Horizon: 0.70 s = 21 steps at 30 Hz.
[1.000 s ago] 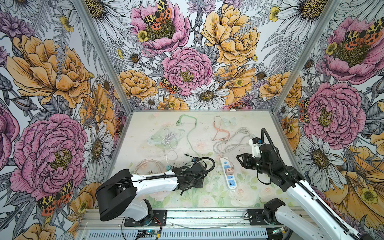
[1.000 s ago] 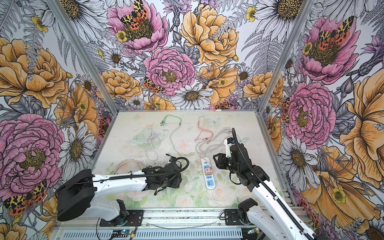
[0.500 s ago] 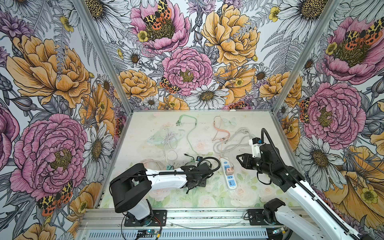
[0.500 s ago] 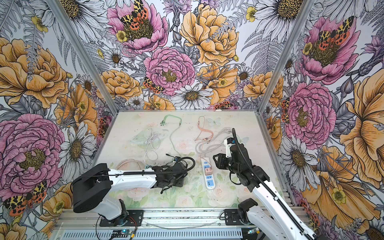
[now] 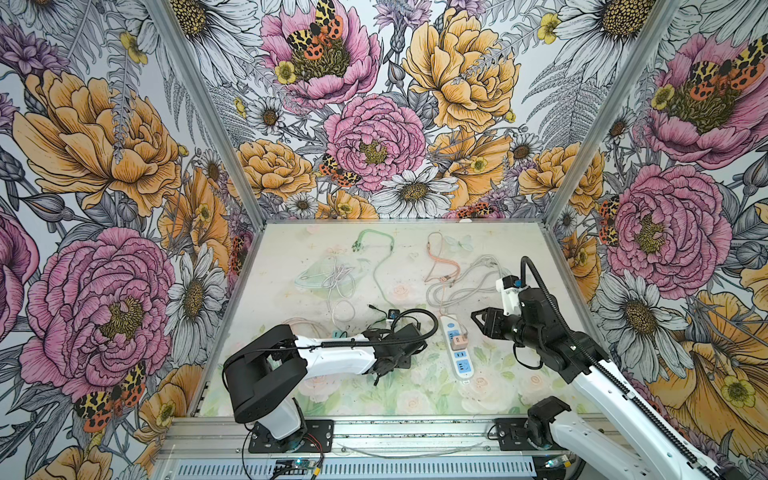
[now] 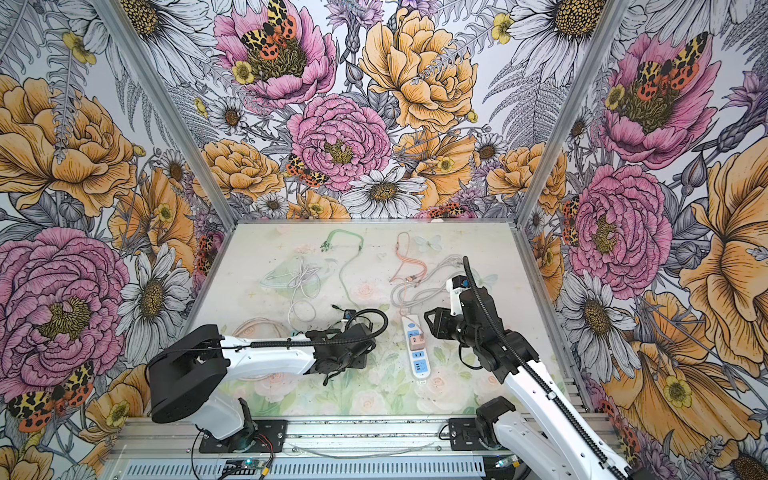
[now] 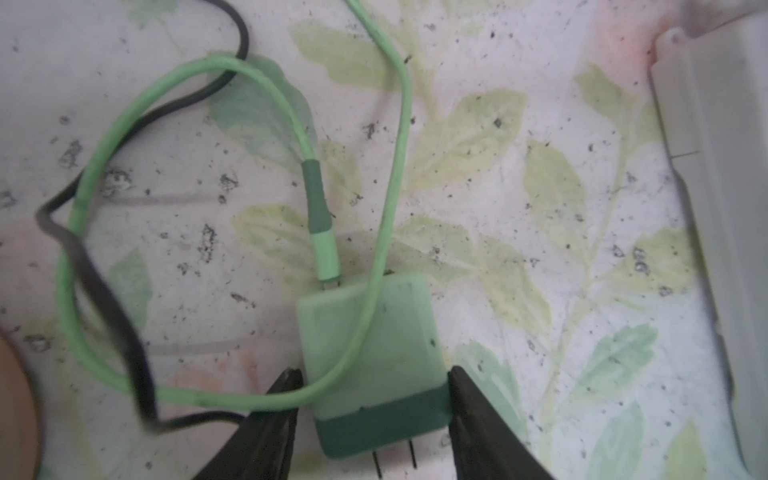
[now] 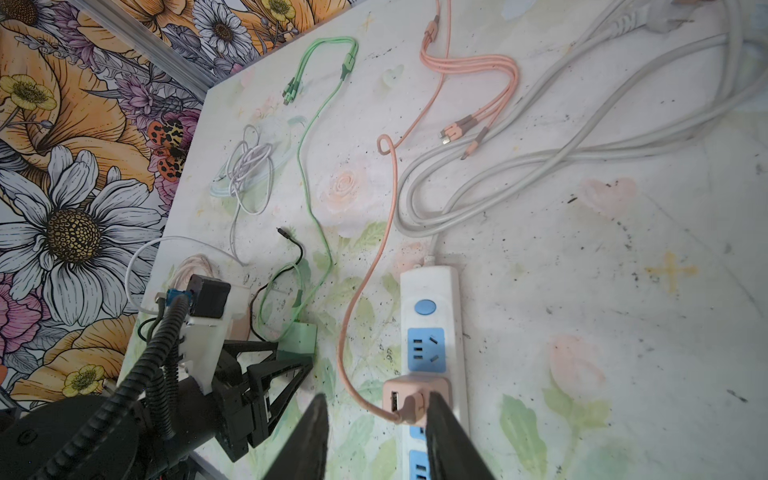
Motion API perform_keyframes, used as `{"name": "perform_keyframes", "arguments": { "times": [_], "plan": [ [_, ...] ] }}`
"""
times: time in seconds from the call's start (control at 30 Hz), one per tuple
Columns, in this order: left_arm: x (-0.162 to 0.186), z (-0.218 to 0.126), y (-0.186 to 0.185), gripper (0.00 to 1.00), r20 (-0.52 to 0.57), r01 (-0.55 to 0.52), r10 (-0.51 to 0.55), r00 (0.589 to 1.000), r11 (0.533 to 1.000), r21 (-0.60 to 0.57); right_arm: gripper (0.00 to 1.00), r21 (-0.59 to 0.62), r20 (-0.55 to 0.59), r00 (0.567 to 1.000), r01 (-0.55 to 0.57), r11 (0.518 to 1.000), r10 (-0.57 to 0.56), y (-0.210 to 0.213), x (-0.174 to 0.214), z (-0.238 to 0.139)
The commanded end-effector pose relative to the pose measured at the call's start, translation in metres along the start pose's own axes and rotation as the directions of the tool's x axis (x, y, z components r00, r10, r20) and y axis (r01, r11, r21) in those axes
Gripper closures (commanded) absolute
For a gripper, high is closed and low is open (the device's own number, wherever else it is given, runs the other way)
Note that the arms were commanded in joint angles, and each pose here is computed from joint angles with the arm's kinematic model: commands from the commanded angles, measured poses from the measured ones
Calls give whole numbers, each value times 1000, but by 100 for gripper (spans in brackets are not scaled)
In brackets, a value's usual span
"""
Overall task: Insert the plug
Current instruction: 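Lower the left gripper and close it on the green charger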
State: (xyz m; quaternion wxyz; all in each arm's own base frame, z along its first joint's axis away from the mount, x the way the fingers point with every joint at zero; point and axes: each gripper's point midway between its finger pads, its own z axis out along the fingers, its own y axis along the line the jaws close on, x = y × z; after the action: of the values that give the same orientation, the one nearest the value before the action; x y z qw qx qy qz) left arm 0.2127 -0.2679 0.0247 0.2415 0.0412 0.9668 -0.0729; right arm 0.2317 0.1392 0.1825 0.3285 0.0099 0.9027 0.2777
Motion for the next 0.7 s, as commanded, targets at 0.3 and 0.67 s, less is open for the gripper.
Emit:
{"name": "perform_keyframes", "arguments": {
  "times": [0.3,0.67],
  "plan": [
    [-4,6,-7,60,3,-12,12,1000,1000,-8,60,-85,5,998,62,994,-62,20,-7,-9],
    [-23,-59,-35,62,122,-291,265,957,890,351,62,-255,-132,982,95,962,-132,59,3,3]
  ]
}}
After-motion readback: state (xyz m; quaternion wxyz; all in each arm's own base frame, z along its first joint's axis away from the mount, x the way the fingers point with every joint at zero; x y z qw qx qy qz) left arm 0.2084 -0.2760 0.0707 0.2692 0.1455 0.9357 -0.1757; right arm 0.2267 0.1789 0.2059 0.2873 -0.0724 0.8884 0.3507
